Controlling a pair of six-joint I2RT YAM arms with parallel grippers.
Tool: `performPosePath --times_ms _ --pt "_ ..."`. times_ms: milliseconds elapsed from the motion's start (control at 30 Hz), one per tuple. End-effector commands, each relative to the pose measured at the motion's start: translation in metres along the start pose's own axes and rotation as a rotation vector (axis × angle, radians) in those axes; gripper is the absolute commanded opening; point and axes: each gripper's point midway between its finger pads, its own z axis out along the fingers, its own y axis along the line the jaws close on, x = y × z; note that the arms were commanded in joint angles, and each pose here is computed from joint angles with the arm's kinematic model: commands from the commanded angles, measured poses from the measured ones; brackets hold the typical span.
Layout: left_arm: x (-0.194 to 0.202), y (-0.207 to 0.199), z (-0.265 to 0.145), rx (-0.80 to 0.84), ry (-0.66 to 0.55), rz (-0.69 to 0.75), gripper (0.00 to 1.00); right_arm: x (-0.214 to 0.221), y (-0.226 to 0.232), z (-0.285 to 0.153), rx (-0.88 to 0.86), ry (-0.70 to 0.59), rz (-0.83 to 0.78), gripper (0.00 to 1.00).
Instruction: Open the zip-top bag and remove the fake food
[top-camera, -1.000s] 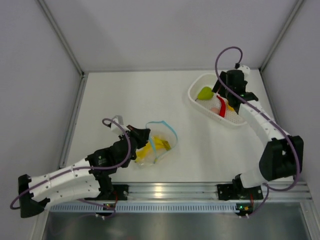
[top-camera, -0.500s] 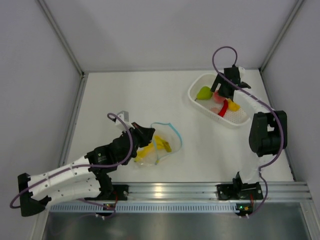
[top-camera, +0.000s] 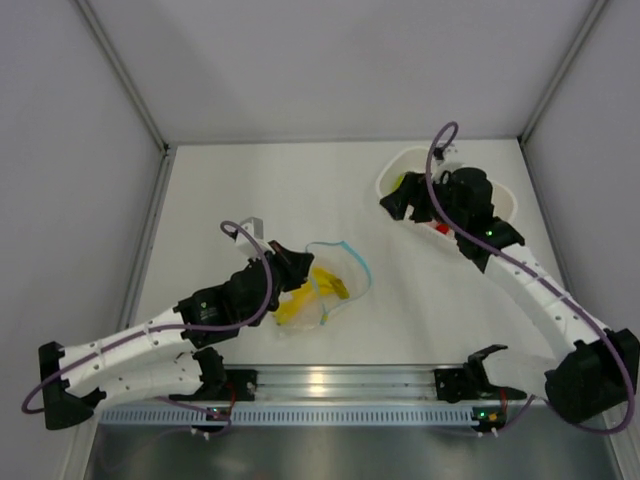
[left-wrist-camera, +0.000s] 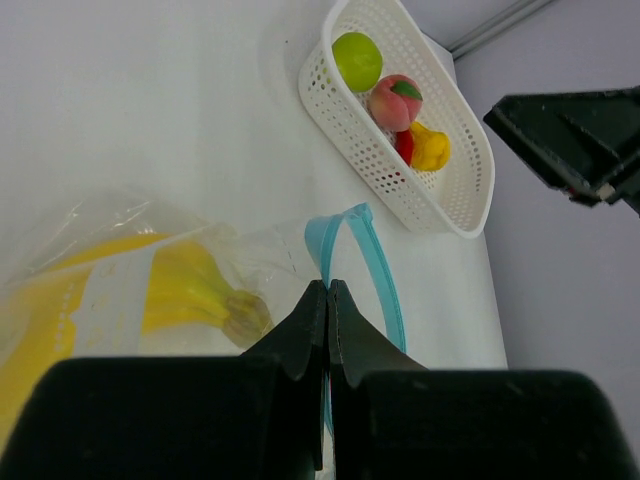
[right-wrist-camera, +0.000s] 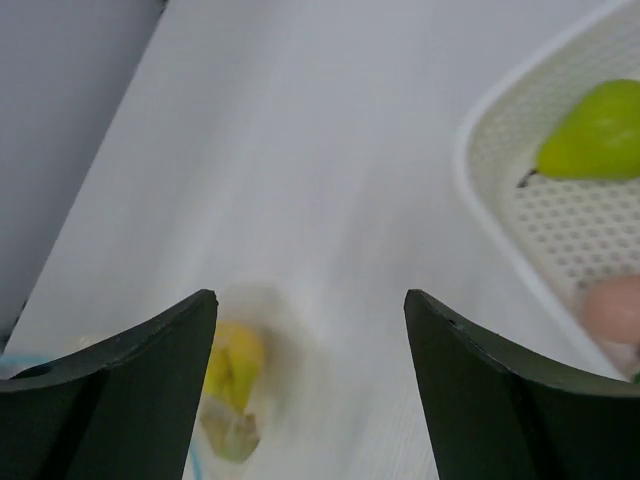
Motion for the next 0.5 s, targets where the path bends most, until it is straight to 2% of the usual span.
performPosePath --times_ms 0,133,200,267,400,467 --pt "-0.017 -0.018 -0.001 0.031 -0.039 -0.007 0.00 0.023 0.078 -0.030 -0.303 0.010 -0.184 0.76" --pt "-0.013 -0.021 0.002 0.034 -0.023 0.012 0.00 0.062 0.137 -0.060 -0.489 0.040 -0.321 0.60" --pt "-0.010 -0.021 0.003 0.033 -0.015 0.010 0.00 0.075 0.147 -0.065 -0.516 0.045 -0.366 0.53" --pt "-0.009 -0.022 0.004 0.033 -0.007 0.003 0.00 0.094 0.161 -0.069 -0.544 0.079 -0.390 0.52" --pt "0.001 -0.027 0.008 0.037 0.028 0.006 0.00 0.128 0.169 -0.058 -0.527 0.144 -0.403 0.42" --pt "0.004 -0.030 0.010 0.042 0.045 0.008 0.00 0.143 0.176 -0.055 -0.535 0.167 -0.422 0.41"
